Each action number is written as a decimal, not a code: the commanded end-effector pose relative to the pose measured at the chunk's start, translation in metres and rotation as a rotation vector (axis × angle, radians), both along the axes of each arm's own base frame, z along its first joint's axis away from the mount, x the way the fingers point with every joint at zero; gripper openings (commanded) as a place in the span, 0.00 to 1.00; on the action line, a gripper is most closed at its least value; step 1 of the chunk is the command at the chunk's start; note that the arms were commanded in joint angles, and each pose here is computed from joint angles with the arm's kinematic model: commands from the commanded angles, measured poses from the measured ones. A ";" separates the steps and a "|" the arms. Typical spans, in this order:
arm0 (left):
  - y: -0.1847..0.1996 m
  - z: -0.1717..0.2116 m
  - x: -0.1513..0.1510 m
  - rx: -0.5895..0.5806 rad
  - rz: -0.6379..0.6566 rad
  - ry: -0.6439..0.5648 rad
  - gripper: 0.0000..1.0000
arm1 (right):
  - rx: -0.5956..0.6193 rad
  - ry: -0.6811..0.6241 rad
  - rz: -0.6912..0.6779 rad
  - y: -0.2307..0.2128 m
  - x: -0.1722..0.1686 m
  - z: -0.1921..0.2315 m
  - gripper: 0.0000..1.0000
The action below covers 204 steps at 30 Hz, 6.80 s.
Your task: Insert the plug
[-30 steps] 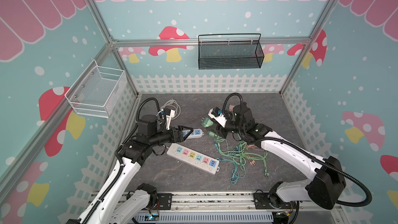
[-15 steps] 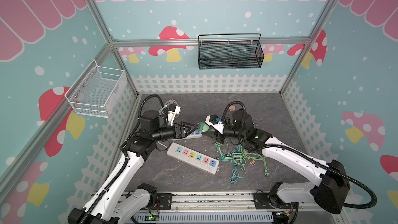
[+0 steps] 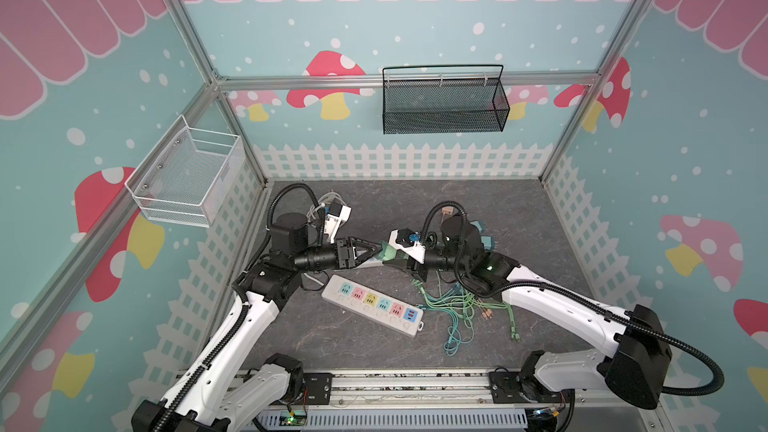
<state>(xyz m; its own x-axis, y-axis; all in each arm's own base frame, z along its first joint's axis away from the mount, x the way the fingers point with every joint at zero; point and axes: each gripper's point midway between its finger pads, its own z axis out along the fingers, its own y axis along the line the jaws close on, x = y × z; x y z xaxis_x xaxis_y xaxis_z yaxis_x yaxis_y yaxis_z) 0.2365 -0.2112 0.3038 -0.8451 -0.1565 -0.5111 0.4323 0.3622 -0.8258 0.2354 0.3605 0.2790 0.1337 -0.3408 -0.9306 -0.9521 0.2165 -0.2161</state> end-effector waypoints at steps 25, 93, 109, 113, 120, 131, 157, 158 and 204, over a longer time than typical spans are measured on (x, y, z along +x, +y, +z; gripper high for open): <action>-0.005 -0.020 -0.003 0.030 -0.043 0.054 0.29 | -0.003 -0.096 0.010 0.017 0.003 0.018 0.28; 0.031 0.023 -0.007 -0.260 0.259 -0.458 0.00 | 0.680 0.807 0.050 0.028 0.003 0.055 0.62; 0.033 0.017 -0.012 -0.302 0.261 -0.466 0.00 | 0.700 0.812 0.104 0.038 0.006 0.072 0.46; 0.034 0.015 -0.013 -0.303 0.263 -0.466 0.00 | 0.707 0.806 0.114 0.038 0.005 0.075 0.44; 0.034 0.014 -0.014 -0.308 0.262 -0.462 0.00 | 0.713 0.789 0.147 0.039 0.002 0.081 0.43; 0.033 0.013 -0.013 -0.326 0.262 -0.445 0.00 | 0.701 0.787 0.191 0.043 -0.002 0.084 0.43; 0.051 -0.014 -0.006 -0.187 0.404 -0.357 0.52 | 0.550 0.675 -0.008 0.033 0.016 0.069 0.14; 0.052 -0.016 -0.006 -0.176 0.410 -0.351 0.53 | 0.538 0.669 -0.024 0.033 0.018 0.068 0.14; 0.123 -0.142 0.031 0.416 0.733 0.162 0.63 | 0.223 0.492 -0.093 0.122 0.226 0.033 0.10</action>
<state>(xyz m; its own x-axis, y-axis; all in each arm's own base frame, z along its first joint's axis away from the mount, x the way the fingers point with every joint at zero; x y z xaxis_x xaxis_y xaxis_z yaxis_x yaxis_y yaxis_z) 0.2700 -0.0916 0.1760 -0.6526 -0.5014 -0.5681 -0.0933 0.7973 -0.5964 0.4749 0.4758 0.3044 -0.3844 -0.0967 -0.9181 -0.8726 0.3627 0.3272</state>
